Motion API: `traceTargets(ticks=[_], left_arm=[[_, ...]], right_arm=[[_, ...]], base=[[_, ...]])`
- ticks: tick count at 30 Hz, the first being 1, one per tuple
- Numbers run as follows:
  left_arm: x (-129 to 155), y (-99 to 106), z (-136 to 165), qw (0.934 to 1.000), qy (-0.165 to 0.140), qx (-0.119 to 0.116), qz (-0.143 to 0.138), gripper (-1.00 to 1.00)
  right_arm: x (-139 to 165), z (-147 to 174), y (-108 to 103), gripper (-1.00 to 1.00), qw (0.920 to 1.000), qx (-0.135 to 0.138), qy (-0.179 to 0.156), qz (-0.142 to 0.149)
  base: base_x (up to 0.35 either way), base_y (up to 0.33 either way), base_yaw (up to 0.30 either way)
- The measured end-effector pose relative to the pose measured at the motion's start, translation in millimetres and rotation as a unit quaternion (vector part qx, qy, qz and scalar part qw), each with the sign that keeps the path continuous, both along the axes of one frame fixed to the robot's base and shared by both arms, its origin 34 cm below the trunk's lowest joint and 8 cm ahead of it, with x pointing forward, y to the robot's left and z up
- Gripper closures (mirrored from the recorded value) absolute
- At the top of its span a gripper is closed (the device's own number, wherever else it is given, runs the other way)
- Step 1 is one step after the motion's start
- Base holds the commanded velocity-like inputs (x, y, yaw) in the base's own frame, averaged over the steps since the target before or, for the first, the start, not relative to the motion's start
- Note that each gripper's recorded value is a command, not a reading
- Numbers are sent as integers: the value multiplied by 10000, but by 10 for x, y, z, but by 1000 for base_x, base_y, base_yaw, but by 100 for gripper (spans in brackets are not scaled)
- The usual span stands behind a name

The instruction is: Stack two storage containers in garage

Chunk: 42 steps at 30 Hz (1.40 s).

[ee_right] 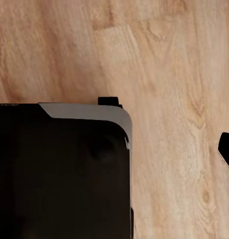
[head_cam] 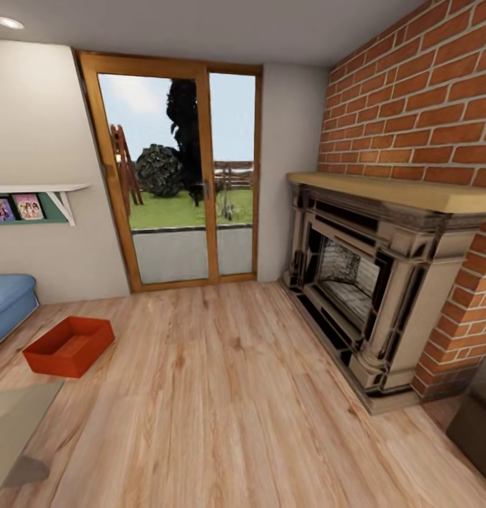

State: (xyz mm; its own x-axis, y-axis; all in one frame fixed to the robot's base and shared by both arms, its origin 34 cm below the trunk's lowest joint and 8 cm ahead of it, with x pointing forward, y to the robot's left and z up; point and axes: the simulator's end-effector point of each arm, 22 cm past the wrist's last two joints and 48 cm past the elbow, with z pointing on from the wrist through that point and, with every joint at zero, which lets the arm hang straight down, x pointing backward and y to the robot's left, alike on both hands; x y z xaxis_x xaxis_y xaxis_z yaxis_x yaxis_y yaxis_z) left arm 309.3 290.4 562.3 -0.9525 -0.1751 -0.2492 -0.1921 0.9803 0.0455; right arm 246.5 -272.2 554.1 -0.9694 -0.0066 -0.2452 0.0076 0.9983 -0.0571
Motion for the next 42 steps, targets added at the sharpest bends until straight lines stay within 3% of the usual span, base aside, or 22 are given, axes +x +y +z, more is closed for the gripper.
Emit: traceTargets(ticks=[9,30,42], left_arm=[[-1,2,0,10000,0,2,6,-100],[0,-7,0,10000,0,-6,-5,-100],[1,-14,-1,10000,0,-9,-12,-100]], right_arm=[[1,-1,30,-100,10000,19,0,2],[0,0,14,-100,10000,5,1,-2],[0,0,8,-100,10000,6,-1,-2]], base=[[318,0,36],[318,0,249],[318,0,15]])
